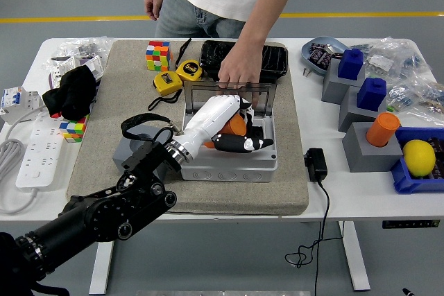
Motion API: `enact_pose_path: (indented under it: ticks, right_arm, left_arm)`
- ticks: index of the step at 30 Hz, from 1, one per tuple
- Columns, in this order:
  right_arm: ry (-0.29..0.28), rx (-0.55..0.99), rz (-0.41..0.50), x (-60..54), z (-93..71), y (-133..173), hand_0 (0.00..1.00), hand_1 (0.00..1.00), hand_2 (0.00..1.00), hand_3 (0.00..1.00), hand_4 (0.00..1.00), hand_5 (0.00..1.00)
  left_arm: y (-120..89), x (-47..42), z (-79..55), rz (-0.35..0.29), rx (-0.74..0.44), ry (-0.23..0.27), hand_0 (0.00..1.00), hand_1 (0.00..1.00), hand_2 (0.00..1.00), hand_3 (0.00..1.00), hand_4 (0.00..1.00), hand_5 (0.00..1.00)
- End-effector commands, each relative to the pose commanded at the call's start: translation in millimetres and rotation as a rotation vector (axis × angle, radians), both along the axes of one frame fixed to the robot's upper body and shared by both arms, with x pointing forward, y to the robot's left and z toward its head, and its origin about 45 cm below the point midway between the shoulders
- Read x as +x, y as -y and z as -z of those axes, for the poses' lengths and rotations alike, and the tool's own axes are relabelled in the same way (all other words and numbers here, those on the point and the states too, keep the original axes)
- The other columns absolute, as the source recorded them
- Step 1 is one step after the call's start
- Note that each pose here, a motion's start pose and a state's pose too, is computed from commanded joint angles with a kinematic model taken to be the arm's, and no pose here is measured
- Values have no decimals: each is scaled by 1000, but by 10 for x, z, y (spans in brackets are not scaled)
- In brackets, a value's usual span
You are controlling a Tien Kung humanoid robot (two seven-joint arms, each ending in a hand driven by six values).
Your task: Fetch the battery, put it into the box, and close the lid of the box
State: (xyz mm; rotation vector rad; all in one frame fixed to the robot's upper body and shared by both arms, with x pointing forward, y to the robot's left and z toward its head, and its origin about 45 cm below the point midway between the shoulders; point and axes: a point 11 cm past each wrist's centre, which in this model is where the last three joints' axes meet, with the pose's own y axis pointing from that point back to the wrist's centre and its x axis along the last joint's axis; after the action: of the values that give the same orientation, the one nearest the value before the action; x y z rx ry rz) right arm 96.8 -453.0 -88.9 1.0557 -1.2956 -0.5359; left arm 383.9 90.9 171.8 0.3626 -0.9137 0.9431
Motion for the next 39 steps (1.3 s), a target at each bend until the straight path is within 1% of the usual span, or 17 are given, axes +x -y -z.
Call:
enact_pose_path:
  ticks: [2,4,6,7,8,12,13,15,24,25,29,31,32,36,37,38,39]
  right_arm:
    - [0,0,0,2,0,0,746,688,703,735,998,998]
    - [0,0,0,2,-1,2,746,688,703,735,998,998]
    - [0,-1,1,-1,0,2,746,688,703,735,998,998]
    - [-1,-1,1,-5,0,2,746,688,703,734,998,998]
    - [-2,-2,1,-8,1,3,746,688,703,734,998,998]
    - [0,0,1,3,0,-1,746,688,703,734,998,998]
    - [1,0,1,6,-1,-2,746,688,703,734,998,998]
    - [3,2,0,17,-2,-5,746,688,703,734,998,998]
    - [-2,-3,-2,1,-3,8,746,688,703,735,998,998]
    - [-1,-3,-2,2,-4,8,746,688,704,734,998,998]
    - [-1,-1,-5,10,-4,3,746,688,704,734,998,998]
    - [0,0,-5,12,-4,1,746,688,704,734,998,998]
    - [0,0,-5,10,-4,3,746,688,704,735,998,998]
    - [-6,-4,-4,-20,-1,13,746,688,704,735,998,998]
    - [-6,-3,-4,-25,1,12,746,688,704,735,998,998]
    - [-6,-3,-4,-24,1,12,746,688,703,734,998,998]
    - [-6,-3,-4,-20,0,11,746,688,703,734,998,998]
  left_arm:
    - [5,9,-21,4,9,16,66,2,2,2,921,566]
    - [36,1,-60,20,22,43,66,2,2,2,921,566]
    - [80,-24,-107,40,30,73,66,2,2,2,921,566]
    - [110,-42,-137,52,33,91,70,2,2,2,927,592]
    - [131,-56,-160,60,33,104,70,2,2,2,927,592]
    - [162,-88,-201,75,25,135,70,2,2,2,927,592]
    - [162,-92,-204,75,23,140,71,2,2,2,937,622]
    - [169,-100,-212,78,19,147,71,2,2,2,937,622]
    - [157,-66,-278,78,24,190,78,2,2,2,945,632]
    - [155,-63,-284,78,26,198,82,2,2,9,952,655]
    - [119,-43,-303,74,26,235,82,2,2,9,952,655]
    - [103,-41,-303,70,20,242,82,2,2,9,952,655]
    - [98,-43,-303,69,15,244,97,2,22,22,998,801]
    - [104,-54,-288,79,11,228,97,2,22,22,998,801]
    - [109,-56,-277,86,9,214,97,2,22,22,998,801]
    - [108,-56,-270,89,5,204,224,206,215,228,998,881]
    - [107,-55,-263,93,4,198,224,206,215,228,998,881]
